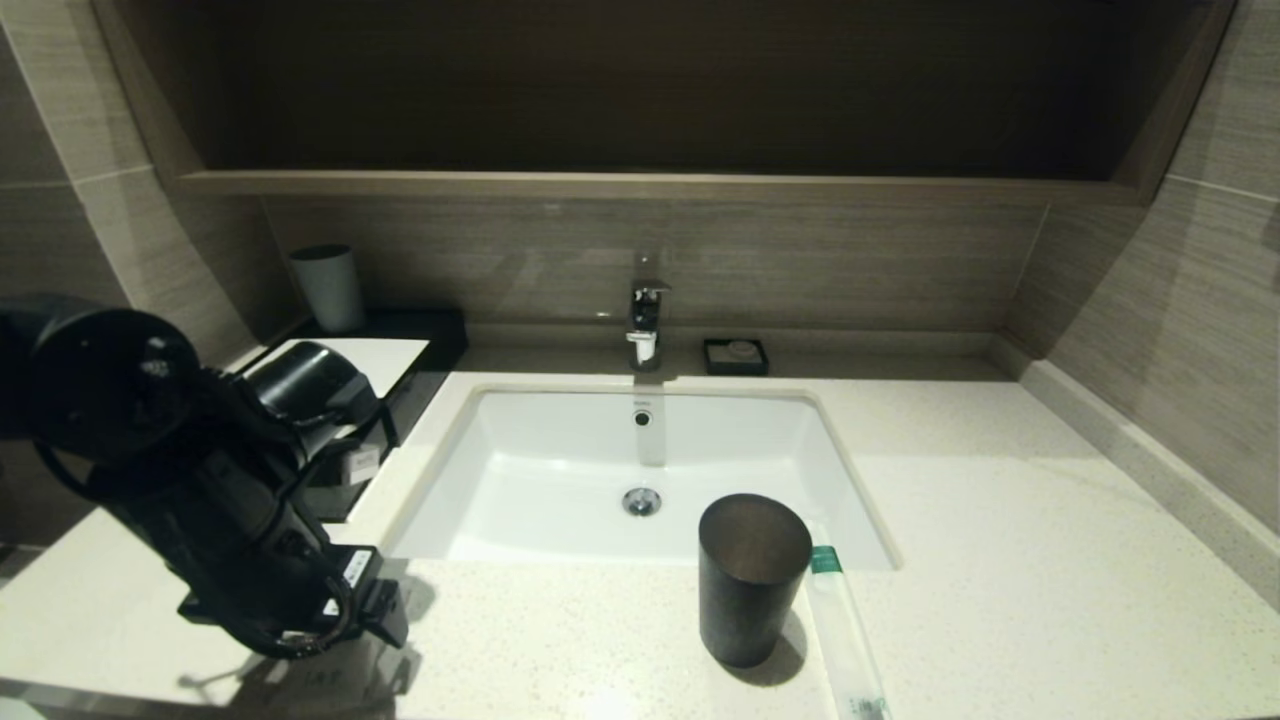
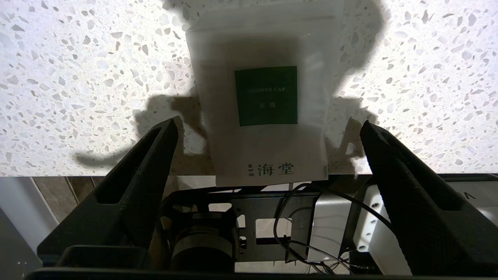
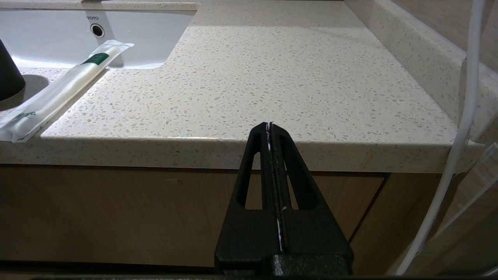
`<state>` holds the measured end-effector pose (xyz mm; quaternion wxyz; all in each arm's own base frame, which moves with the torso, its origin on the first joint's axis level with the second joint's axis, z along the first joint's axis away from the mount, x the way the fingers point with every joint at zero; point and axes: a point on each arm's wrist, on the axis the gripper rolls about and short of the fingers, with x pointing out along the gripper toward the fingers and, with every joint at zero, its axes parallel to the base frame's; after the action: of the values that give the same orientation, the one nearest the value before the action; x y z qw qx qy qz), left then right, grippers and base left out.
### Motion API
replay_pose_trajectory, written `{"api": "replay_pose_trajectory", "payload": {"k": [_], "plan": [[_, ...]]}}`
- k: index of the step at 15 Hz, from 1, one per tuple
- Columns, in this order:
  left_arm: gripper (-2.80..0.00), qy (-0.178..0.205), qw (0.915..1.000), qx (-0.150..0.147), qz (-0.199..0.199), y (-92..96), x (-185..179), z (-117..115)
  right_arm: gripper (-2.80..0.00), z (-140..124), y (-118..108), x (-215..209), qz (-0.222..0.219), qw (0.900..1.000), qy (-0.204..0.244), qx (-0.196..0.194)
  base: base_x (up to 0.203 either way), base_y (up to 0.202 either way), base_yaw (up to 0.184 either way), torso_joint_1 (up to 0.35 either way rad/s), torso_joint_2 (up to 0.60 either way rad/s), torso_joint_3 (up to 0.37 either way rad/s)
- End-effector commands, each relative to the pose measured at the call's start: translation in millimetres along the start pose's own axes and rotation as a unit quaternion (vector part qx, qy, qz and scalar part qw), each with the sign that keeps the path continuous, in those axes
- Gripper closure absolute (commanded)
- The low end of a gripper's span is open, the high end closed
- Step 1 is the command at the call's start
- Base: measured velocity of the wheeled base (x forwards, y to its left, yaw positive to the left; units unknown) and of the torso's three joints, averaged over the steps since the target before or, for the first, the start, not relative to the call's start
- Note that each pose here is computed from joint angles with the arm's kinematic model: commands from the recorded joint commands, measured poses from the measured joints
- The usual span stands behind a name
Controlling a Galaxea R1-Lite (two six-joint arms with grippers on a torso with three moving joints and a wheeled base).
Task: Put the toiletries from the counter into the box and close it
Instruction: Pick up the bathroom toiletry
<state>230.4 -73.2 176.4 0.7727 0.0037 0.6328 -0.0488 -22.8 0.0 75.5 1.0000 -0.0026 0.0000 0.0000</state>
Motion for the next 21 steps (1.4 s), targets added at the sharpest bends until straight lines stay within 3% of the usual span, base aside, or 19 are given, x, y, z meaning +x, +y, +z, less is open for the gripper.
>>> {"api": "replay_pose_trajectory", "payload": {"k": [1,6,21], "plan": [[-2.8,0.005,1.0,-0.002,0.001,0.0,1.5,0.1,0.0,0.0,0.0,0.0,0.0,1.0,0.0,-0.001,0.0,0.0,0.0,0.0,0.0,0.0],[-2.8,0.0,0.9999,-0.015,-0.003,-0.5,2.6,1.7,0.0,0.0,0.0,0.0,0.0,1.0,0.0,-0.001,0.0,0.0,0.0,0.0,0.0,0.0],[-2.8,0.009,0.9998,-0.015,0.004,-1.1,9.2,5.1,0.0,0.0,0.0,0.0,0.0,1.0,0.0,-0.001,0.0,0.0,0.0,0.0,0.0,0.0]]}}
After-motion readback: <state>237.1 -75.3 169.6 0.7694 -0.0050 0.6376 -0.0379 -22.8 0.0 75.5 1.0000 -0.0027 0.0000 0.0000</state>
